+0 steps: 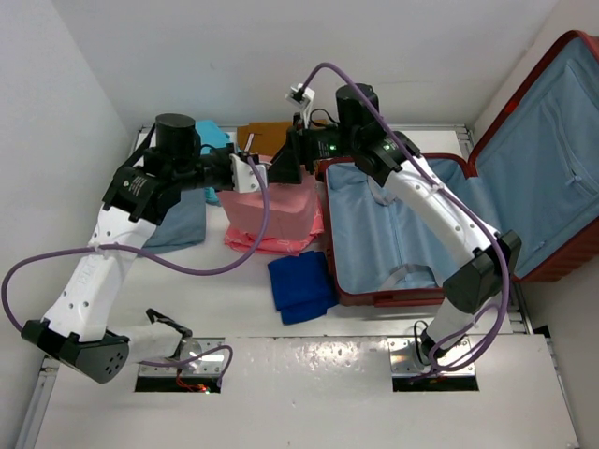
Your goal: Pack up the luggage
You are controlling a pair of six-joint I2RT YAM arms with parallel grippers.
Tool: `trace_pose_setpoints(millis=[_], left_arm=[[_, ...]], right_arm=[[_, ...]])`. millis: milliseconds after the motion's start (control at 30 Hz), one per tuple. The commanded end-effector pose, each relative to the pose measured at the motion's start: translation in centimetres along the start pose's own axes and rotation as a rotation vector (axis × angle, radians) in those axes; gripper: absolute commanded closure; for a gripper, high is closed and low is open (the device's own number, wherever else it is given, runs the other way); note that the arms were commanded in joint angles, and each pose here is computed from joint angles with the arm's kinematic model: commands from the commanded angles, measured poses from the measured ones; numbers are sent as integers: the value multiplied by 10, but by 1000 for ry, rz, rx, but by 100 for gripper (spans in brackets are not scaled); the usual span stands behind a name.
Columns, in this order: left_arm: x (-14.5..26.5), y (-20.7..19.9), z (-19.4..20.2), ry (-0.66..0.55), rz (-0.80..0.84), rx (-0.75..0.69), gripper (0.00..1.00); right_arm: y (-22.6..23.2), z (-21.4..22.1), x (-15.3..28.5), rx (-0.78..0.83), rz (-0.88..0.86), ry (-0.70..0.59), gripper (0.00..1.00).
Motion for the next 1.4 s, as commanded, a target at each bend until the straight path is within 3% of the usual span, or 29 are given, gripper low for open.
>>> trace_pose_setpoints(millis=[0,100,333,433,467,500,533,633,667,833,1000,1100,1133,1367], left_arm=[[11,35,-39,-108,-146,-103,100],[11,36,-40,-112,-153,-108,100],[6,33,-38,-106,-147,-109,100],[2,30,-36,-105,-166,-73,96],[0,31,-33,-93,-180,-60,85],[4,32,-34,-108,-223,-24,55],[6,35,-32,-92,-266,8,42],[16,44,-34,-103,-384,91,9],[15,45,-30,-99,-401,122,2],[26,53,-32,-149,-532,293,0],[26,61,-17,-100,-633,429,0],[21,56,-8,-74,-627,441,0],[23,57,-6,-66,-641,454,0],[14,41,9,-33,-611,480,0]], right_arm=[[4,2,-6,15,-31,19,39],[9,9,-11,32,-56,53,46],[5,20,-4,81,-15,85,91],[-2,24,9,71,35,82,100],[1,21,17,75,48,67,100],[-11,28,26,46,82,69,100],[-7,23,34,43,92,50,100],[-18,26,69,11,180,14,100],[-16,24,80,17,203,-4,100],[-41,54,143,-46,391,-41,100],[-60,96,199,-131,601,-89,100],[-64,97,231,-92,731,-159,100],[-70,117,232,-137,754,-144,100],[-88,153,294,-172,1020,-269,100]])
Point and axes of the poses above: each gripper's point midway between its finger pads, its own x axis back along the fingers, its own y axis along the line the jaws close on, z = x × y, the point moved 5 cm from there along x, back along the fingers, and after that the axes turned 2 degrees about x, right-handed, at the moved point
